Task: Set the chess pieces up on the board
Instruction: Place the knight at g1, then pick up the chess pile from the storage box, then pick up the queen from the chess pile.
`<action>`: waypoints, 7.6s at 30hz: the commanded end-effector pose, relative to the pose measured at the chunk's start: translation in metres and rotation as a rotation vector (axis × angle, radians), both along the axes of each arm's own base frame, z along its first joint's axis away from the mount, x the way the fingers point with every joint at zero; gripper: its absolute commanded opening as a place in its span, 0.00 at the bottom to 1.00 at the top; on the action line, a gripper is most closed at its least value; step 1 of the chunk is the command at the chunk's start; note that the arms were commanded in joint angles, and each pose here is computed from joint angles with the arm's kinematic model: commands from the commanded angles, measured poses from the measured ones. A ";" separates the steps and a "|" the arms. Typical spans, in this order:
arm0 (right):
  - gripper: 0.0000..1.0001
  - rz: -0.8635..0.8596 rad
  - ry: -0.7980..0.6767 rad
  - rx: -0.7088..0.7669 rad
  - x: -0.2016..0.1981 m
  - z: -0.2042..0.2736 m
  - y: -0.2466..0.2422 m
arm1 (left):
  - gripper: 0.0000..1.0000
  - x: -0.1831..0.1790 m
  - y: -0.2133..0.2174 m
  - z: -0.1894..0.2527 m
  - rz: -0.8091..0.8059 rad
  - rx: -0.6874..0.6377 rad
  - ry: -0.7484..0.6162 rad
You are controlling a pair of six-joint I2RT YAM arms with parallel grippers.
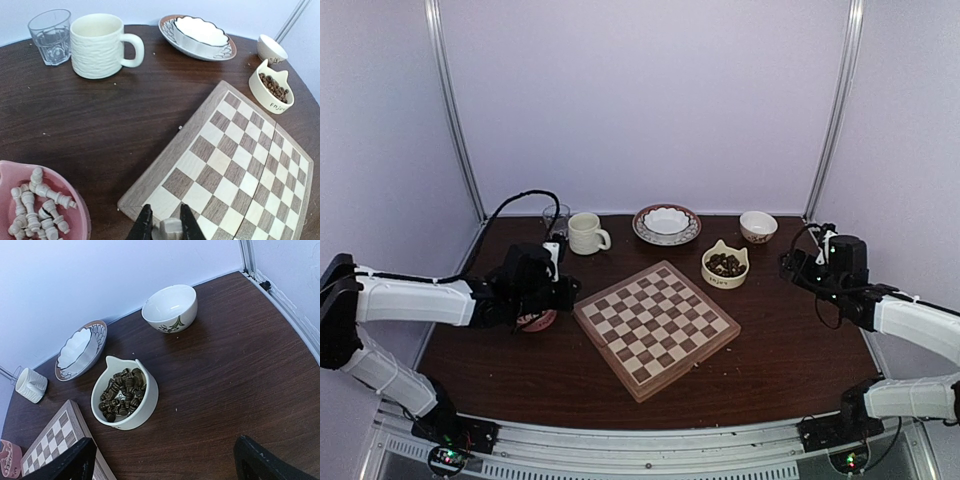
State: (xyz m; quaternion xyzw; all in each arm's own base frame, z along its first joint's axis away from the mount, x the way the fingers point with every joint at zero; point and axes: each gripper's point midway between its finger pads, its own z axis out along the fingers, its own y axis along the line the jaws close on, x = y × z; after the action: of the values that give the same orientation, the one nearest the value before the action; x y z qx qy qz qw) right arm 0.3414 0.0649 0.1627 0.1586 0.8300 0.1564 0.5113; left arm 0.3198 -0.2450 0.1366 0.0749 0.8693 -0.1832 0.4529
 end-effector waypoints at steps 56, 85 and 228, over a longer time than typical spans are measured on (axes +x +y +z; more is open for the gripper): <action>0.99 0.003 -0.044 -0.014 0.005 0.017 0.002 | 0.19 0.045 -0.064 -0.071 -0.131 0.098 -0.007; 0.99 0.004 -0.043 -0.016 0.004 0.017 0.002 | 0.59 0.042 -0.053 -0.032 -0.118 0.118 -0.058; 1.00 1.228 -0.503 -0.177 -0.130 0.030 0.288 | 0.18 -0.132 -0.134 0.067 -1.045 -0.202 -0.008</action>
State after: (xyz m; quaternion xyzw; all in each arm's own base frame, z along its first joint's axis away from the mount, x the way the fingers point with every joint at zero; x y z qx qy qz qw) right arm 0.2339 0.3480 0.1921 -0.3722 0.6790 0.4063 0.4850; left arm 0.1976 -0.3626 0.1856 0.4212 0.7307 -0.4412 0.3067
